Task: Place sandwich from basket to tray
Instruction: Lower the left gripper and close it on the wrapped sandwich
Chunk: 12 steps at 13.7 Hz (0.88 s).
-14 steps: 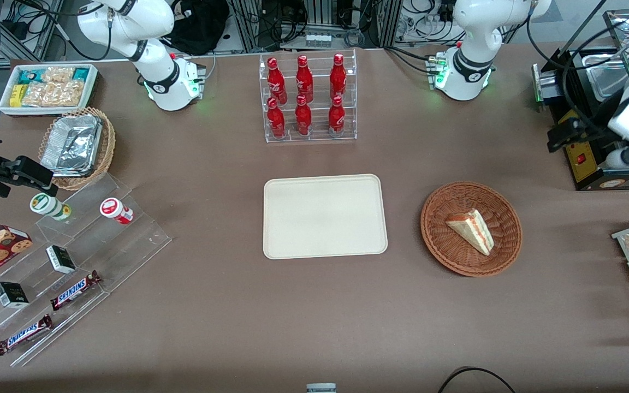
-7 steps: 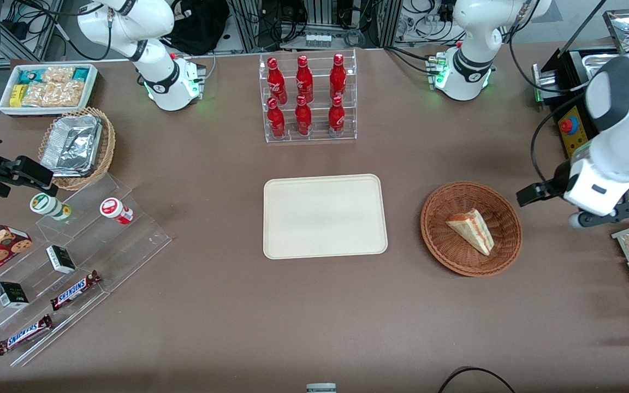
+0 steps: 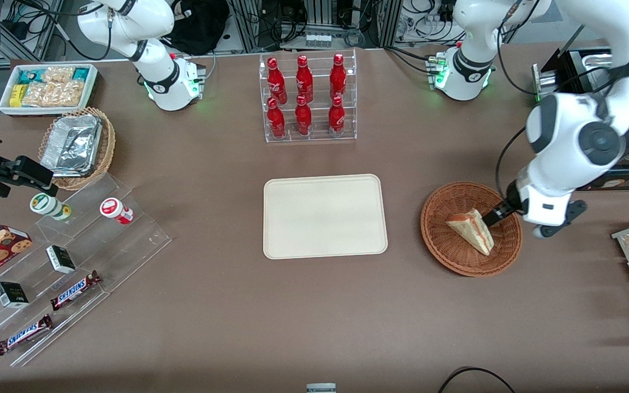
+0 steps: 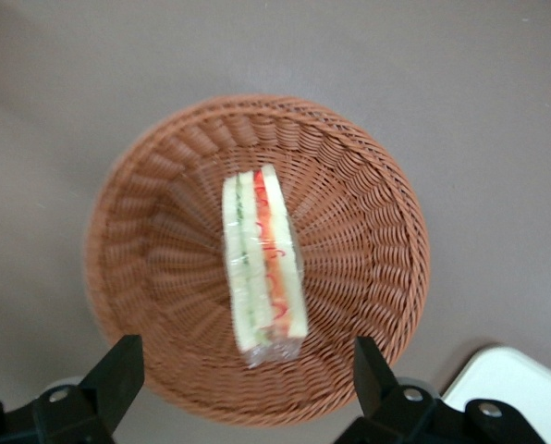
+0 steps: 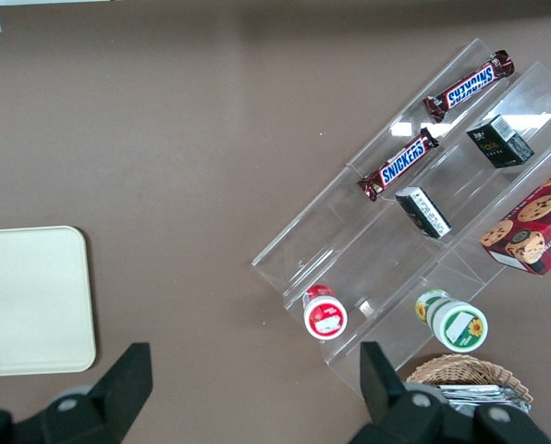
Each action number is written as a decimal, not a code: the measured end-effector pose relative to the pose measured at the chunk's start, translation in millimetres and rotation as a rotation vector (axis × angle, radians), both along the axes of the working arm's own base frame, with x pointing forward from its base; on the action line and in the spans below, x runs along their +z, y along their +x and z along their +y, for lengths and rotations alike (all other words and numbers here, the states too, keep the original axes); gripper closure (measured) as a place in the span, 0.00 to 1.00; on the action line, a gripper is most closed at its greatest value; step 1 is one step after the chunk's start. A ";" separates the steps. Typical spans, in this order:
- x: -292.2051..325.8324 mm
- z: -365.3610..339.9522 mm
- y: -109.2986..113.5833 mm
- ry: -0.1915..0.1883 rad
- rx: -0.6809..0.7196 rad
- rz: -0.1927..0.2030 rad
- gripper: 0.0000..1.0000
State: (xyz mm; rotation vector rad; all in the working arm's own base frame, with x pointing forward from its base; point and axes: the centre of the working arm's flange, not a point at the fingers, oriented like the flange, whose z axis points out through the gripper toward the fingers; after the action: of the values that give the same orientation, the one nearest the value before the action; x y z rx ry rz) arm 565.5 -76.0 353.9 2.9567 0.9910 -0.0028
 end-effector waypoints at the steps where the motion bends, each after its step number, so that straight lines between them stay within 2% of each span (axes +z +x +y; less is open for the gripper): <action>1: -15.5 -5.4 0.3 -0.009 0.043 0.002 0.00; 4: -40.5 -9.2 -1.4 -0.017 0.101 0.036 0.00; 9: -67.9 -6.7 -9.4 -0.019 0.165 0.061 0.00; 12: -82.2 -7.3 -9.9 -0.030 0.167 0.048 0.01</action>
State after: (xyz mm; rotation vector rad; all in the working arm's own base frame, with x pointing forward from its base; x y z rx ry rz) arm 555.6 -83.3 271.7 2.8499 1.2299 -0.0850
